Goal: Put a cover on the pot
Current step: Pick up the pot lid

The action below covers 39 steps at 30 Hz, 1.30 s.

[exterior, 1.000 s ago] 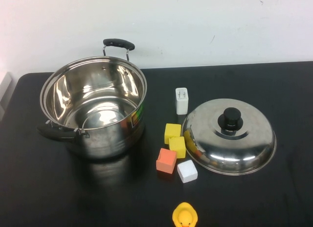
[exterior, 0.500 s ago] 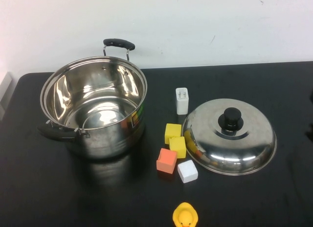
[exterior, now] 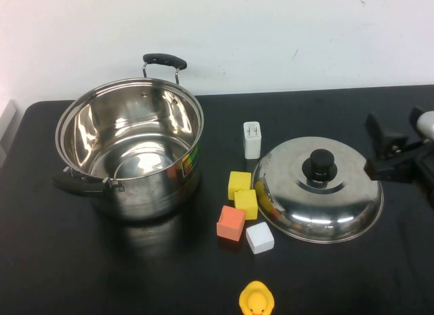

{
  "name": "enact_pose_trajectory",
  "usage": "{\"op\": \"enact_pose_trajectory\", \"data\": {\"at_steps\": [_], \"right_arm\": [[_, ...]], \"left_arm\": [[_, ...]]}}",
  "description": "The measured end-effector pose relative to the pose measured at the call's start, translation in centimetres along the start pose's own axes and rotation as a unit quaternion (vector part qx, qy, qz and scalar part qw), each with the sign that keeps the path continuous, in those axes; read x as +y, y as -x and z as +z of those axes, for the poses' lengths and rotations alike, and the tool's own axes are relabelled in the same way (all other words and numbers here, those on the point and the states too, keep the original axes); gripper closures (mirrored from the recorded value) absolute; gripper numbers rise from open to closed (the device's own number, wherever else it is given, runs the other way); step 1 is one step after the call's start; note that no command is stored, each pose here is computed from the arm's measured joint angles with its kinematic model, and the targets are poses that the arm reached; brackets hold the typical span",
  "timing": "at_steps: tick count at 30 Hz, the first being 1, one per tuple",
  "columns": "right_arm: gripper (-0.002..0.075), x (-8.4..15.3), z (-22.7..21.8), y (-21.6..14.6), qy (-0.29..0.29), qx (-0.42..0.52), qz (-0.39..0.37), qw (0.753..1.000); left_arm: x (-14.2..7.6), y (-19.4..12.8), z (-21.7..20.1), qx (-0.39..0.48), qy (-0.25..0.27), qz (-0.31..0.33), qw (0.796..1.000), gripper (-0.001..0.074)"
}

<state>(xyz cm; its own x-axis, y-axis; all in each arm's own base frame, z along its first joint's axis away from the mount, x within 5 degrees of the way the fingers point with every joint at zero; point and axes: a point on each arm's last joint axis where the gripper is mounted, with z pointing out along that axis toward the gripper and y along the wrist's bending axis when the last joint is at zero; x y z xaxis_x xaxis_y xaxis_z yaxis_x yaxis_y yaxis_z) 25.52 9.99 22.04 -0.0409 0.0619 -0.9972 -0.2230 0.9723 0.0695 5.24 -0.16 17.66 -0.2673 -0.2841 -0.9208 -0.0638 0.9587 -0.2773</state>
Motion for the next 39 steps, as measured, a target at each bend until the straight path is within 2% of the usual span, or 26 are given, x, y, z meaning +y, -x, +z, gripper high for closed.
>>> {"op": "enact_pose_trajectory", "data": {"at_steps": [12, 20, 26, 32, 39], "right_arm": [[0.0200, 0.4, 4.1, -4.9, -0.011, 0.036, -0.011, 0.999], [0.0199, 1.8, 7.4, -7.4, 0.034, 0.050, -0.012, 0.998], [0.0199, 2.3, 9.5, -8.6, 0.040, 0.052, -0.014, 0.998], [0.0199, 2.3, 10.0, -10.6, 0.041, 0.084, -0.019, 0.995], [0.0202, 2.3, 10.0, -11.2, 0.044, 0.097, -0.021, 0.994]], "left_arm": [[0.0, 0.0, 0.0, 0.000, 0.000, -0.002, 1.000, 0.0737], [0.0, 0.0, 0.0, 0.000, 0.000, -0.002, 1.000, 0.0737], [0.0, 0.0, 0.0, 0.000, 0.000, -0.001, 1.000, 0.0736], [0.0, 0.0, 0.0, 0.000, 0.000, -0.001, 1.000, 0.0736], [0.0, 0.0, 0.0, 0.000, 0.000, -0.001, 1.000, 0.0736]]}}
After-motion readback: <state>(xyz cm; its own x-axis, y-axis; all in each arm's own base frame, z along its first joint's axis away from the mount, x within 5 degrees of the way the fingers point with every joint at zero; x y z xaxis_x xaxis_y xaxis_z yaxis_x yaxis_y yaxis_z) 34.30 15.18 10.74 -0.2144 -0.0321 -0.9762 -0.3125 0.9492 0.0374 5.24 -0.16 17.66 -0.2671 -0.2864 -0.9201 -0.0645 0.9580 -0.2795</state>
